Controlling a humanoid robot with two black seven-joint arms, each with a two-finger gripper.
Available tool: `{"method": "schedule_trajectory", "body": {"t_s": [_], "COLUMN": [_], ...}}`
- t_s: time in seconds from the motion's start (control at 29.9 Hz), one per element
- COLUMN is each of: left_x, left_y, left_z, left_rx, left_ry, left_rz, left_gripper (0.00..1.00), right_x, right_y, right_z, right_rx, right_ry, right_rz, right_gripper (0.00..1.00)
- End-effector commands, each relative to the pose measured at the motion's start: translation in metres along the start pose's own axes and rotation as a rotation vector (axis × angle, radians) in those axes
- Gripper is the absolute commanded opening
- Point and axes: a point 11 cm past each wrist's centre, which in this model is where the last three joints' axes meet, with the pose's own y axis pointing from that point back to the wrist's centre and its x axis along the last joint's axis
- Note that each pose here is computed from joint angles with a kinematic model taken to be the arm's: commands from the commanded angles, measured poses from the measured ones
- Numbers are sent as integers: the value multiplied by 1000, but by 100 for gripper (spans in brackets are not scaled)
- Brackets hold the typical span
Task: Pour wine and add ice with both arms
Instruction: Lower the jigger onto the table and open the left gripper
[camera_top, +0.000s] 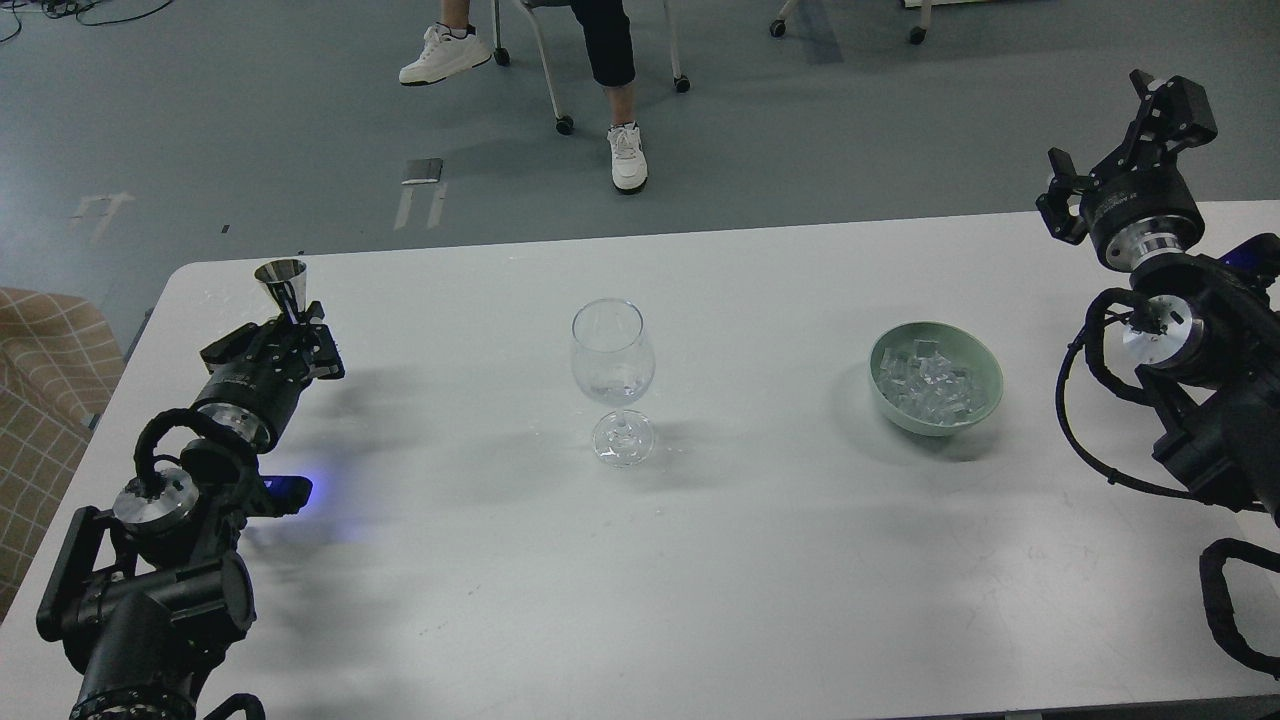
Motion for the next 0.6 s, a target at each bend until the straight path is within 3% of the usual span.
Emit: {"method": "schedule_trajectory", "body": {"t_s": [0.0,0.57], "left_x": [-3,11], "left_y": [-2,2], "left_z": [1,5], "left_rx": [0,-11], "left_ry": [0,-6], "left_rz": [-2,48], "left_gripper": [10,26], "right_x": [-1,-3], "right_y": [0,0], "right_z": [0,3], "right_rx": [1,-4], "right_ry": [-3,-3], "right_rz": [-1,-4], "right_gripper": [100,100]}}
